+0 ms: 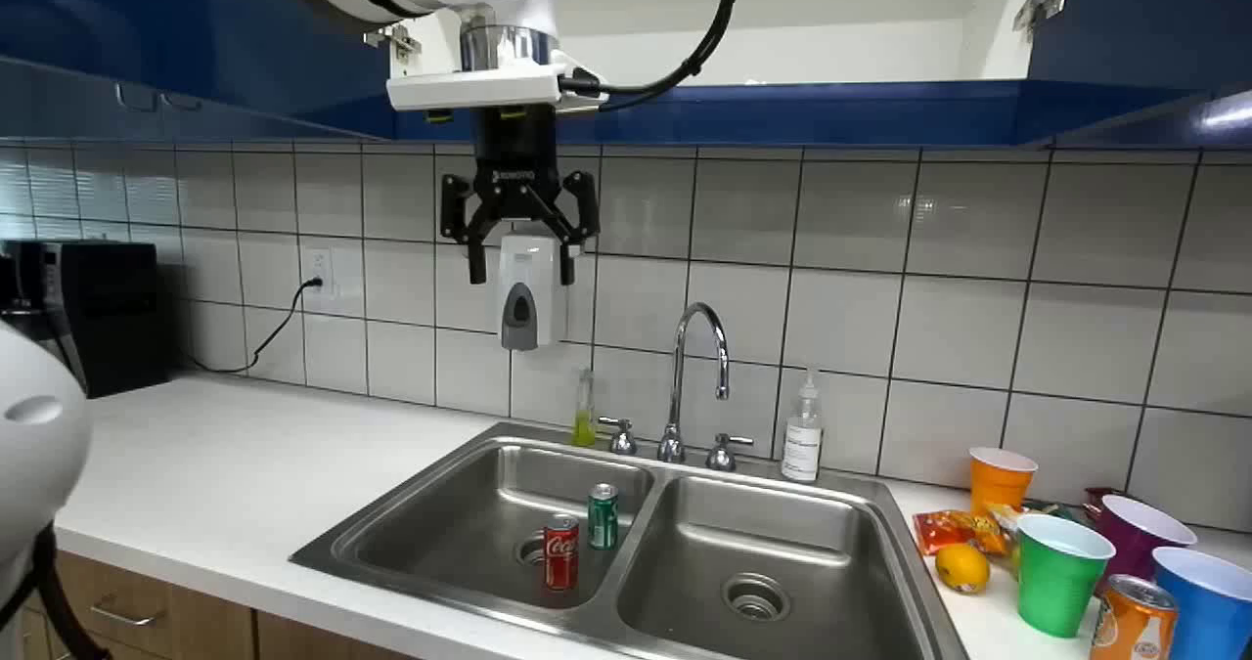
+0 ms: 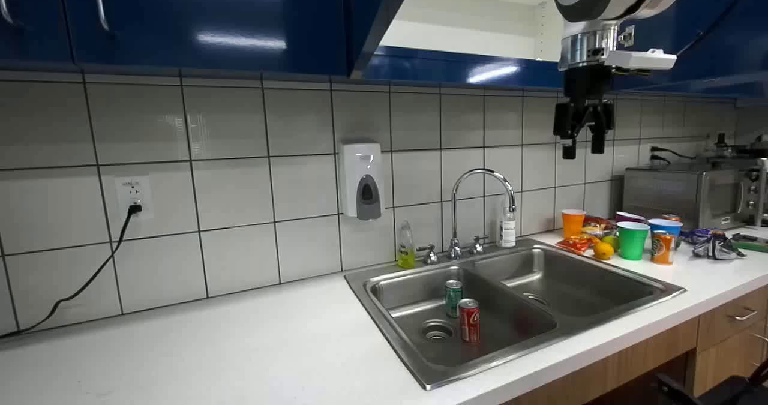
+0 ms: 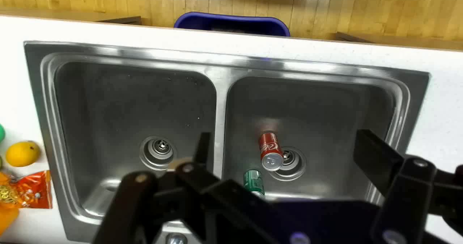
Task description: Move the Cola can to the open cabinet
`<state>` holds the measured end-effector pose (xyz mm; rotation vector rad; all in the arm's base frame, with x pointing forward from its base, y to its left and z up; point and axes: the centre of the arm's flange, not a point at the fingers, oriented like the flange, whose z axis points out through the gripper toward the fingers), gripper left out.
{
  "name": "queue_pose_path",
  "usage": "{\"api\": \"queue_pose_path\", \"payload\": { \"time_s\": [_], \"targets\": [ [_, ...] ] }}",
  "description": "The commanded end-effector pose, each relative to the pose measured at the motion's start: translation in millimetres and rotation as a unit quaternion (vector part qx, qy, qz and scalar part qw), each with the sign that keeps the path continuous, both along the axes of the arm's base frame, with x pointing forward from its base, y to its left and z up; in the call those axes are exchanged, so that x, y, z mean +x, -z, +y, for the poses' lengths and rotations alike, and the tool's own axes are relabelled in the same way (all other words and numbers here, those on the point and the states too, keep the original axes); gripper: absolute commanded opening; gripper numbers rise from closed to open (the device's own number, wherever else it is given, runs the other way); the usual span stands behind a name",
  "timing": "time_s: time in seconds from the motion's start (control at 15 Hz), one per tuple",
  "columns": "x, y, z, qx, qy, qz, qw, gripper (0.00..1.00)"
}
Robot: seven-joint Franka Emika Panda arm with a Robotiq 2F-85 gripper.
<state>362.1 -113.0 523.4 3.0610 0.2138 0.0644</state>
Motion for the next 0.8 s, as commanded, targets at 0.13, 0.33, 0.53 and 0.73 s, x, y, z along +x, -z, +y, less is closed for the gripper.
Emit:
{"api": "queue_pose_path", "payload": {
  "time_s": [0.13,0.33,0.53,0.73],
  "targets": [
    [0.0,0.1,0.0,0.000,0.000,0.000,1.0000,1.00],
    [0.0,0.1,0.0,0.000,0.000,0.000,1.0000,1.00],
    [5.0,25.4,-2.3,-0.001,0.005,0.013,0.9999,1.00],
    [13.2,60.1,1.7,-0.002,0.008,0.031,0.9995,1.00]
  ]
}}
